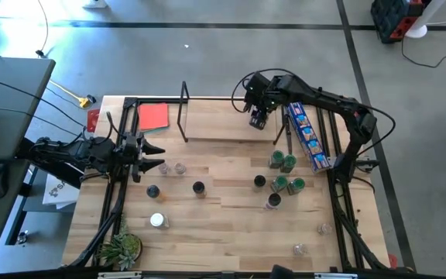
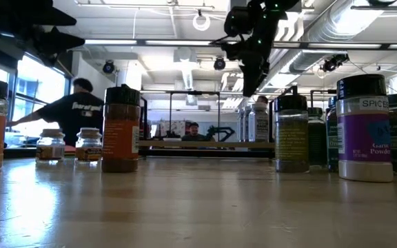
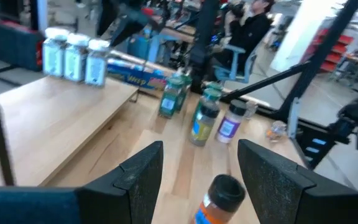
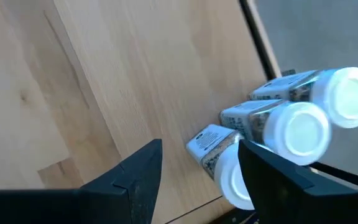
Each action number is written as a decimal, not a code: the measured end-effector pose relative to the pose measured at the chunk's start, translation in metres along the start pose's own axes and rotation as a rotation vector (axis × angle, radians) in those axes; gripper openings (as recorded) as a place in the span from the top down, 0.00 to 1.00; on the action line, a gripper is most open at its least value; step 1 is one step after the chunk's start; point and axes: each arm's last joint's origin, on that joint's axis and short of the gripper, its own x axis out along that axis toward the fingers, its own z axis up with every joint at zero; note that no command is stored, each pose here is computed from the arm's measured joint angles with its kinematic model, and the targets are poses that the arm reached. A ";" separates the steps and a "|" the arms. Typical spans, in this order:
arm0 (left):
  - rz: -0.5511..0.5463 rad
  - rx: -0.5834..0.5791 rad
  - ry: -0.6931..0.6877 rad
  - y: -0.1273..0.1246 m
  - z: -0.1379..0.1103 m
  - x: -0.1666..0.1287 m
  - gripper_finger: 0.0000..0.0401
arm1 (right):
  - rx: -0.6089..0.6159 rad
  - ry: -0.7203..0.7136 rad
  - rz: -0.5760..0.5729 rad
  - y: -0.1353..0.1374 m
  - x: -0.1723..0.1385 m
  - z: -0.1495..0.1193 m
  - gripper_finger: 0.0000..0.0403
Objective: Shelf spices
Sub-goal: Adjust the white seasoning bottles
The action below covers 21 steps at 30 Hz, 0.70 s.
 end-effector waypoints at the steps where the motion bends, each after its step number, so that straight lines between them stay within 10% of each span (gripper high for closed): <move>1: 0.018 -0.009 0.010 0.001 -0.001 0.000 0.50 | 0.006 -0.007 0.000 0.001 -0.006 0.001 0.49; 11: 0.019 -0.004 -0.022 -0.007 0.011 0.026 0.56 | 0.037 -0.241 -0.026 0.048 -0.085 0.007 0.49; 21: 0.139 0.275 0.196 -0.006 0.095 0.143 0.91 | 0.002 -0.349 -0.187 0.127 -0.100 -0.058 0.49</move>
